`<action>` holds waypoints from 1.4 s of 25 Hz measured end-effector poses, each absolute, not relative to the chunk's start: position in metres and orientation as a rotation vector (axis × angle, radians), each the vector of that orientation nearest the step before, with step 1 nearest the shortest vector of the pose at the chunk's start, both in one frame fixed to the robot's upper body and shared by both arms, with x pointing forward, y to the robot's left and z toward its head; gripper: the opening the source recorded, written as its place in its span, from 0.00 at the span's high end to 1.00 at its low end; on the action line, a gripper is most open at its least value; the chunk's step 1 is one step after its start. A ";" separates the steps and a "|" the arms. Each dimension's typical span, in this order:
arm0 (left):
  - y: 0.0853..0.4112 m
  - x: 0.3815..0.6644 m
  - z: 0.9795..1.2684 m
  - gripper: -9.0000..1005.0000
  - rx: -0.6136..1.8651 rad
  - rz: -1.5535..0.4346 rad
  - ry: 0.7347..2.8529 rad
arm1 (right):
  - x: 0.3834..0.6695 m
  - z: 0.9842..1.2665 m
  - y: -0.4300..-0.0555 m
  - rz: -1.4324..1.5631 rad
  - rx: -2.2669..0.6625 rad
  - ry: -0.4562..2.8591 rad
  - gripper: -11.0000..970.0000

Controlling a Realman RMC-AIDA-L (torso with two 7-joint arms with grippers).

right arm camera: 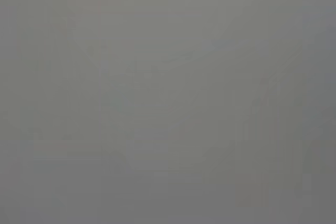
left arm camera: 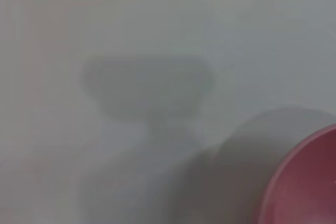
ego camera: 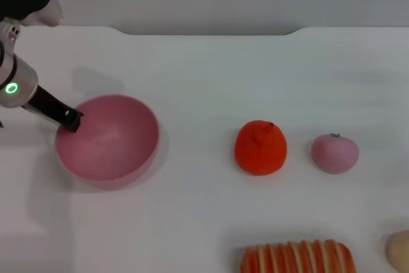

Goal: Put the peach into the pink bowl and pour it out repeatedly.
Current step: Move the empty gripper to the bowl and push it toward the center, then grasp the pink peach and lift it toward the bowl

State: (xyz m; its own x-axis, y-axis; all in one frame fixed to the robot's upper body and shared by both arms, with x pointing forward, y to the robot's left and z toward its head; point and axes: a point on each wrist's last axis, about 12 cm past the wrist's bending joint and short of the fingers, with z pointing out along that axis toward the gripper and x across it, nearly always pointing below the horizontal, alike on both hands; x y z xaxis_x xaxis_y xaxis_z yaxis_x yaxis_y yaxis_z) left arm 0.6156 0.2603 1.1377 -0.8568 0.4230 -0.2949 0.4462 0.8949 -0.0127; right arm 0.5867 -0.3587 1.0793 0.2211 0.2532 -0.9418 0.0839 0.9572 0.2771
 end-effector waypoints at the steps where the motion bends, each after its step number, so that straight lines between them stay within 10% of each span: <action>1: 0.260 0.616 1.138 0.94 0.651 -0.116 2.776 | 0.589 1.084 -0.360 0.178 0.271 1.346 0.47; 9: 0.248 0.634 1.156 0.95 0.663 -0.098 2.656 | 0.600 1.168 -0.351 0.885 -0.196 1.507 0.47; 16: 0.230 0.650 1.185 0.95 0.670 -0.143 2.588 | 0.602 1.224 -0.316 0.856 -0.706 1.948 0.47; 35: 0.193 0.667 1.232 0.95 0.729 -0.220 2.458 | 0.605 1.184 -0.244 0.287 -1.158 2.657 0.47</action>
